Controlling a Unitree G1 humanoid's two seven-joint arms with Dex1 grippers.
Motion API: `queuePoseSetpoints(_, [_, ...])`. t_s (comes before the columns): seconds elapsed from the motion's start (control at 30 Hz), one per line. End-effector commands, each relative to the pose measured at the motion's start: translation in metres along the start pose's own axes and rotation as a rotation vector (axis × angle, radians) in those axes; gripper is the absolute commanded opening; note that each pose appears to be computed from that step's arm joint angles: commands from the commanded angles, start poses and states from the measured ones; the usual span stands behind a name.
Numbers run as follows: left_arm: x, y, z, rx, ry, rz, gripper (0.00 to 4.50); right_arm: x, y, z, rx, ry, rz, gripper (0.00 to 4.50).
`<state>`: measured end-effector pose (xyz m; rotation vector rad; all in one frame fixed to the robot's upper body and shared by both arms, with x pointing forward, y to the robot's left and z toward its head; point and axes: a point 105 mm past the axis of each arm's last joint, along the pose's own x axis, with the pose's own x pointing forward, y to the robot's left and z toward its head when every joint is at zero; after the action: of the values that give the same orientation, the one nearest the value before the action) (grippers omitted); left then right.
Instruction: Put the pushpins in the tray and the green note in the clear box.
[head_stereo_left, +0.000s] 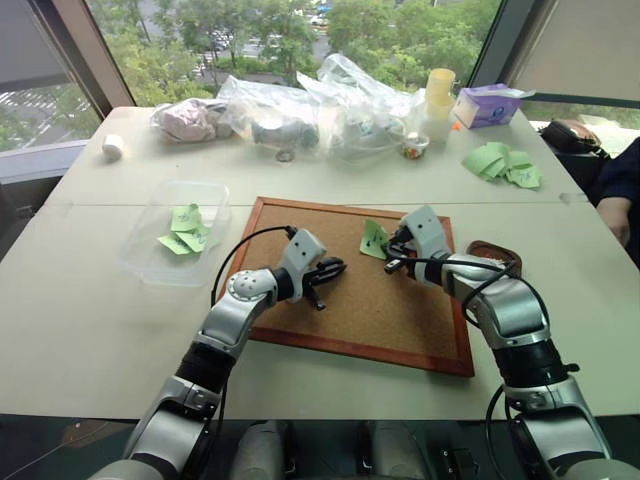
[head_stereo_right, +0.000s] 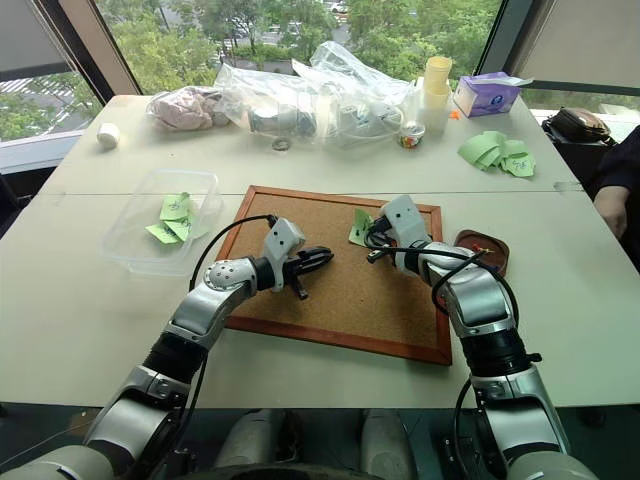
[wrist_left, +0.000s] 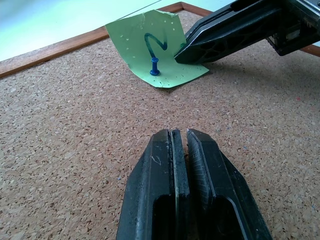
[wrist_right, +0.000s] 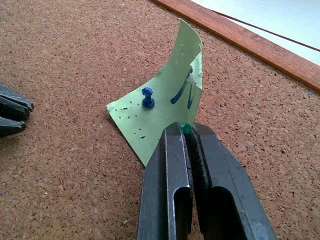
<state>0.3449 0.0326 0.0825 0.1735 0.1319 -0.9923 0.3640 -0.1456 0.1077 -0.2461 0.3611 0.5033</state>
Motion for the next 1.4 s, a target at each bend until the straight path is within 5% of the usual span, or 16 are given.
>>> queuePoseSetpoints(0.03, [-0.009, 0.008, -0.029, -0.038, 0.100, 0.050, 0.52, -0.012, -0.009, 0.011, -0.009, -0.040, -0.036, 0.06])
queuePoseSetpoints(0.17, [-0.008, 0.007, -0.029, -0.037, 0.100, 0.045, 0.52, -0.014, -0.006, 0.010, -0.002, -0.033, -0.018, 1.38])
queuePoseSetpoints(0.3, [-0.008, 0.006, -0.029, -0.037, 0.100, 0.043, 0.52, -0.016, -0.007, 0.015, -0.023, -0.044, -0.032, 3.42])
queuePoseSetpoints(0.5, [-0.008, 0.006, -0.030, -0.039, 0.102, 0.042, 0.52, -0.015, 0.005, 0.033, -0.056, -0.134, 0.018, 3.42])
queuePoseSetpoints(0.9, [-0.010, 0.007, -0.030, -0.038, 0.100, 0.055, 0.52, -0.004, 0.008, 0.024, -0.046, -0.126, 0.044, 3.42])
queuePoseSetpoints(1.0, [-0.011, 0.006, -0.031, -0.036, 0.100, 0.055, 0.52, -0.001, 0.007, 0.019, -0.043, -0.112, 0.046, 2.64])
queuePoseSetpoints(1.17, [-0.011, 0.007, -0.030, -0.034, 0.098, 0.059, 0.52, 0.003, 0.006, 0.013, -0.033, -0.100, 0.047, 0.07])
queuePoseSetpoints(1.4, [-0.011, 0.008, -0.031, -0.032, 0.099, 0.063, 0.52, 0.002, 0.007, 0.008, -0.036, -0.087, 0.048, 0.07])
